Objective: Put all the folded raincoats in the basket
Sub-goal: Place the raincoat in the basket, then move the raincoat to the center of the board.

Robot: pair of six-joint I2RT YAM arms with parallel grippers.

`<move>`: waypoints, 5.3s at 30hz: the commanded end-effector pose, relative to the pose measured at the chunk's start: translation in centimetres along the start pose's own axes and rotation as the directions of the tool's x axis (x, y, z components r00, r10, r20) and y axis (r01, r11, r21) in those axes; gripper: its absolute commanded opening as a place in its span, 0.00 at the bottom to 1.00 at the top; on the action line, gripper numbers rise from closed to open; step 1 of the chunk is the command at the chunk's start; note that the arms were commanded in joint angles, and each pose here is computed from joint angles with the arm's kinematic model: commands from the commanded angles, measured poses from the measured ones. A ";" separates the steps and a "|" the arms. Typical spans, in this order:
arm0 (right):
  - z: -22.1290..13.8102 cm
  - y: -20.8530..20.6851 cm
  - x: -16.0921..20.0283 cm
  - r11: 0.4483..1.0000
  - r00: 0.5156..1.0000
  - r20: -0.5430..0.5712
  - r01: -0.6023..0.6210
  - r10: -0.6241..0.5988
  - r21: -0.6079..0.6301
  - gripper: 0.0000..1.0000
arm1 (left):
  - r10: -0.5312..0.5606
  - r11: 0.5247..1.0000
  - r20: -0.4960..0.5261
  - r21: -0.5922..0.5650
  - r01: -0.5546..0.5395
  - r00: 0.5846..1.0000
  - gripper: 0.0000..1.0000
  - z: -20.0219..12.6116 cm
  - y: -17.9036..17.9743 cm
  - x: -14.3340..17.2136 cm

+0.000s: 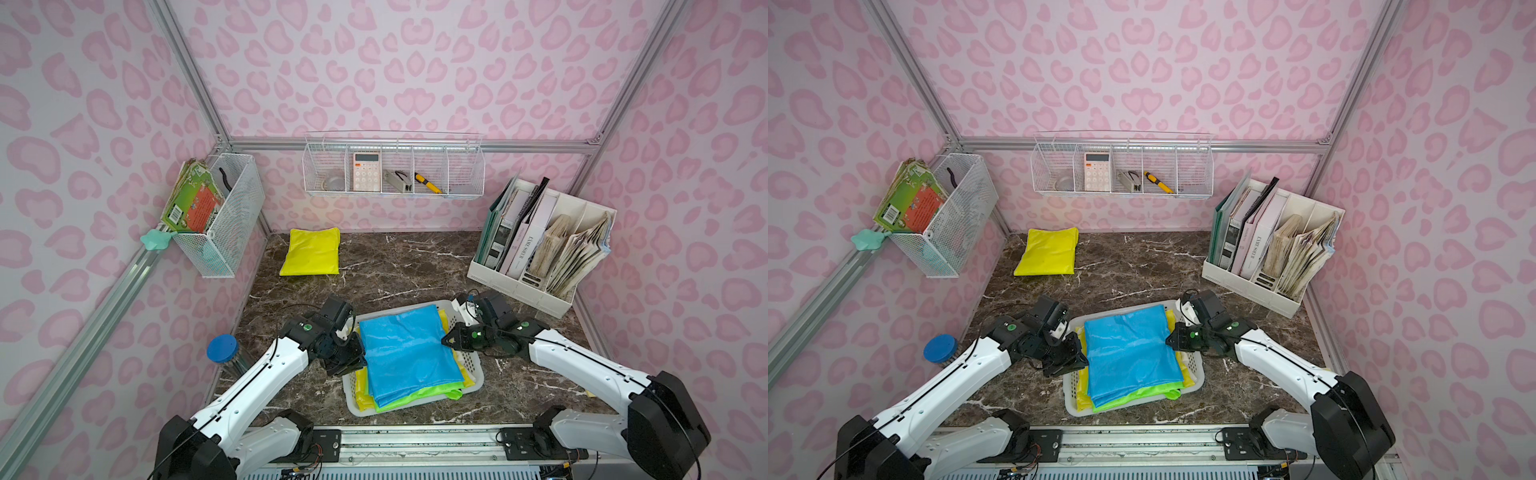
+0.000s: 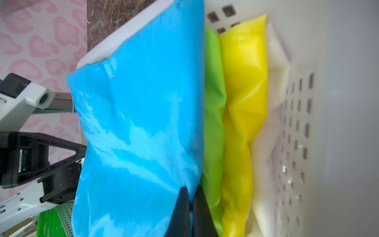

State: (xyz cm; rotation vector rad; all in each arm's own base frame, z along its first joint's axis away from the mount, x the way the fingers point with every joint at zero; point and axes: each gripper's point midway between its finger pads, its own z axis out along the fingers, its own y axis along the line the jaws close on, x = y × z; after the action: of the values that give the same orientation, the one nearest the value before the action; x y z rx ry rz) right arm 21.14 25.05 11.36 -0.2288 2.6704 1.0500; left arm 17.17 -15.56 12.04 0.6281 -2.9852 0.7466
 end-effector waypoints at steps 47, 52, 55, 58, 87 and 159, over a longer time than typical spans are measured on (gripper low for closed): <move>-3.5 10.4 -6.9 0.977 0.964 0.213 0.183 -0.157 -0.108 0.52 | 0.099 0.994 0.275 -0.081 -0.079 0.956 0.41 -7.9 -5.2 -13.5; -4.1 10.1 -6.8 0.973 0.961 0.210 0.207 -0.182 -0.105 0.52 | -0.037 0.991 0.238 -0.114 0.065 0.971 0.34 -6.0 -2.7 -22.2; -4.4 9.5 -6.1 0.973 0.961 0.201 0.210 -0.187 -0.096 0.52 | -0.079 0.984 0.247 -0.138 0.116 0.966 0.28 -4.6 -1.5 -27.6; -4.5 8.7 -5.3 0.975 0.964 0.200 0.200 -0.177 -0.097 0.52 | -0.131 0.981 0.255 -0.103 0.161 0.958 0.26 -3.5 -1.1 -32.4; -3.6 6.4 -4.0 0.979 0.978 0.128 0.177 -0.164 -0.100 0.51 | -0.298 0.954 0.059 0.016 0.298 0.953 0.24 6.1 1.4 -36.7; 12.1 9.5 -20.4 0.978 0.984 -0.040 0.170 -0.176 -0.122 0.64 | -0.369 0.927 0.105 -0.021 0.373 0.923 0.31 3.9 5.2 -39.9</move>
State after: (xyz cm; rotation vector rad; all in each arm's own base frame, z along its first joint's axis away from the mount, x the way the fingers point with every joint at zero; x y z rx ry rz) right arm 40.49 41.17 15.53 -0.4979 2.5496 1.1537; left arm 53.78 4.06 3.36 1.2596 -2.9008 0.6393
